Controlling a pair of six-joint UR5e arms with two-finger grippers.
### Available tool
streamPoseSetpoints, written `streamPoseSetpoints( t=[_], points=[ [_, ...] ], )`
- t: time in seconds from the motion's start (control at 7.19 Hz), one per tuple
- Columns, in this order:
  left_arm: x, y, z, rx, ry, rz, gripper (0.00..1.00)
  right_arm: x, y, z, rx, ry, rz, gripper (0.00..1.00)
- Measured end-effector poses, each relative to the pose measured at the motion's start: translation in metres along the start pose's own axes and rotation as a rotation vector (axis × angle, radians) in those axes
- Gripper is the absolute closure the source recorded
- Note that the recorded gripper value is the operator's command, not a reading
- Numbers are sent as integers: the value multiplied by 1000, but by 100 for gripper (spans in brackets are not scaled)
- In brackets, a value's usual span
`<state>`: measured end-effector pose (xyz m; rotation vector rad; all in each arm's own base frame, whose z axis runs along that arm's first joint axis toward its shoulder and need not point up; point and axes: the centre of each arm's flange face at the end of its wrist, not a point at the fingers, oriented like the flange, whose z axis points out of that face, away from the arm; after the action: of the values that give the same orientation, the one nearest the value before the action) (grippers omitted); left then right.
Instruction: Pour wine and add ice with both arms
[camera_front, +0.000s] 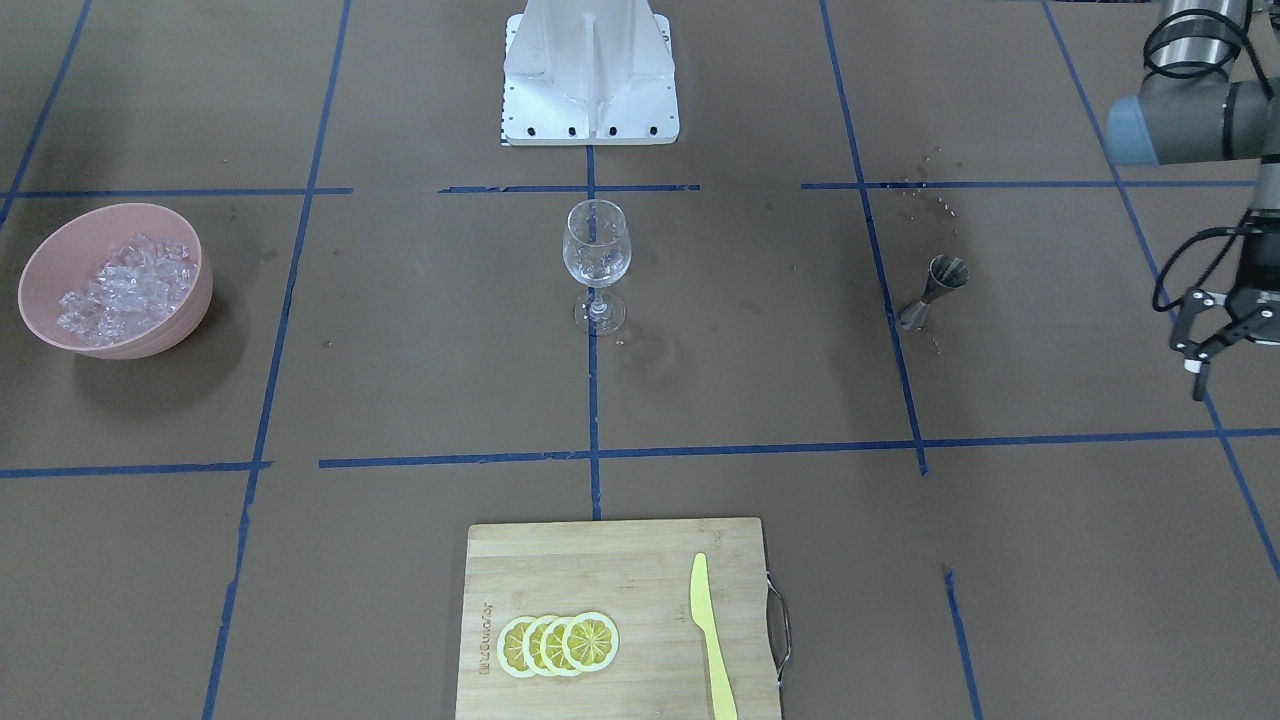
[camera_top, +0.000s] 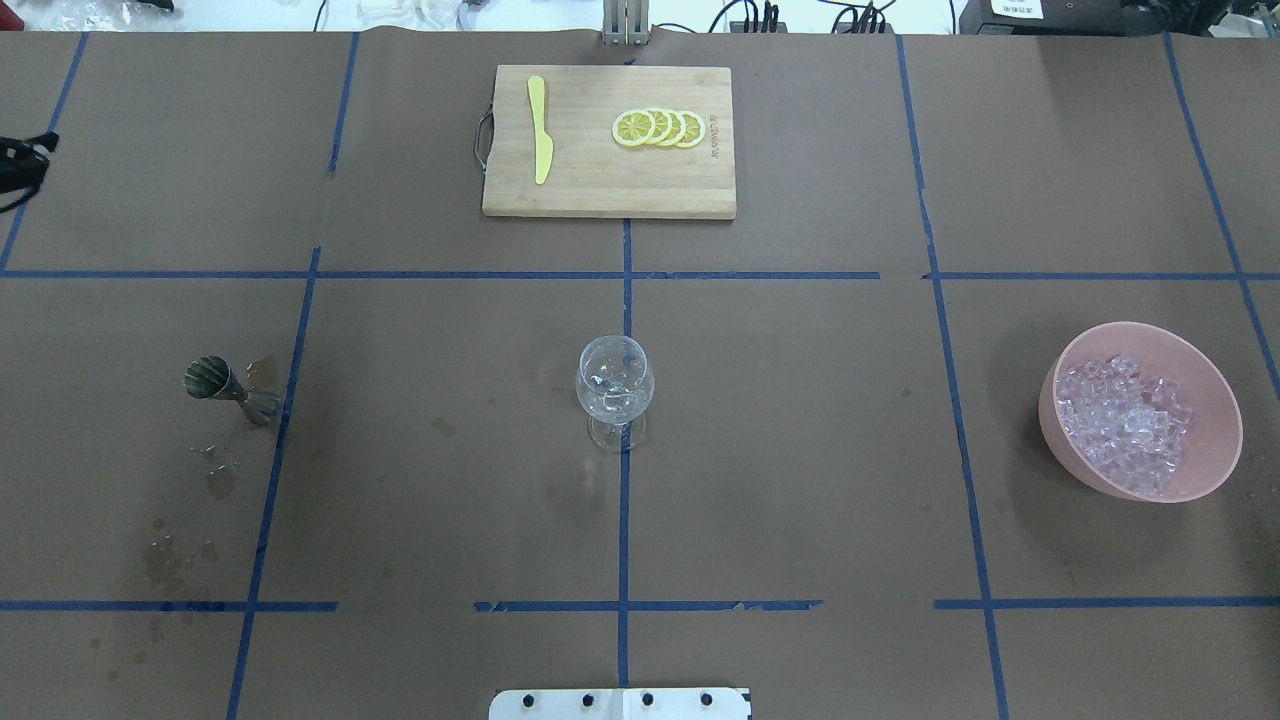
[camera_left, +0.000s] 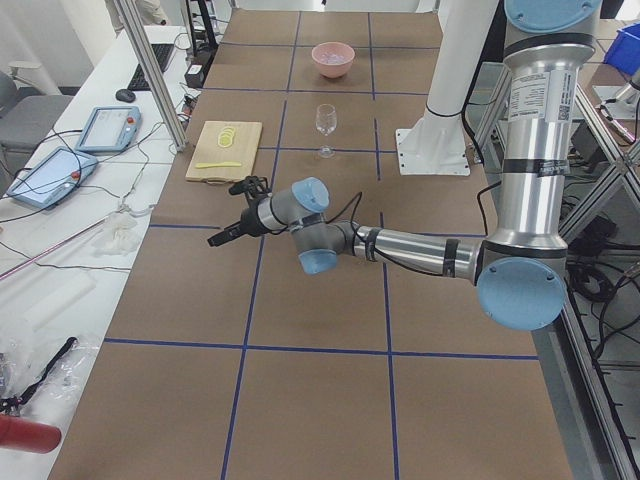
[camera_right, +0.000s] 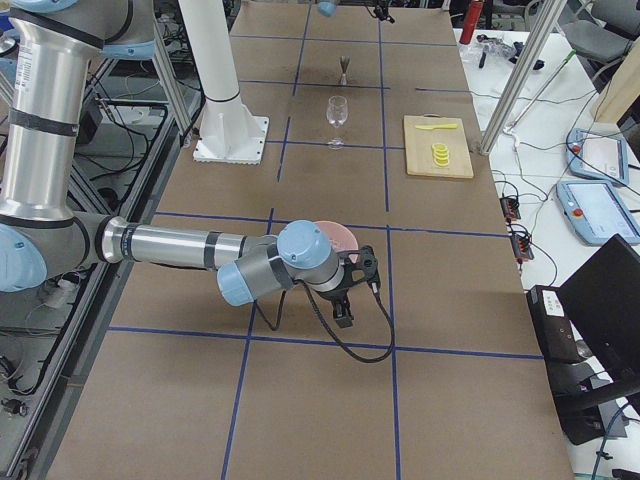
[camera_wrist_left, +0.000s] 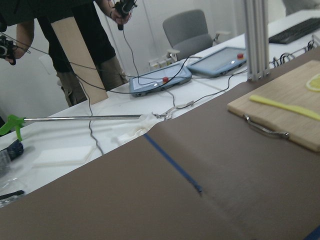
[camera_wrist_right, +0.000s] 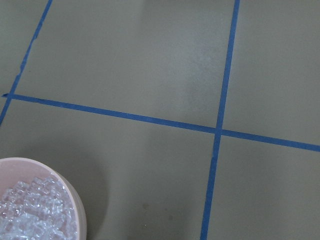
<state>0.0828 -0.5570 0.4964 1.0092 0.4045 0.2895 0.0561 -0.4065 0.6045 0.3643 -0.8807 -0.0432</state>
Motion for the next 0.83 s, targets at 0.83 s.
streamPoseSetpoints(
  t=[0.83],
  points=[
    [-122,56,-25,-735,262,-410,0,-144,-17,27,-79,-88,18,0]
  ],
)
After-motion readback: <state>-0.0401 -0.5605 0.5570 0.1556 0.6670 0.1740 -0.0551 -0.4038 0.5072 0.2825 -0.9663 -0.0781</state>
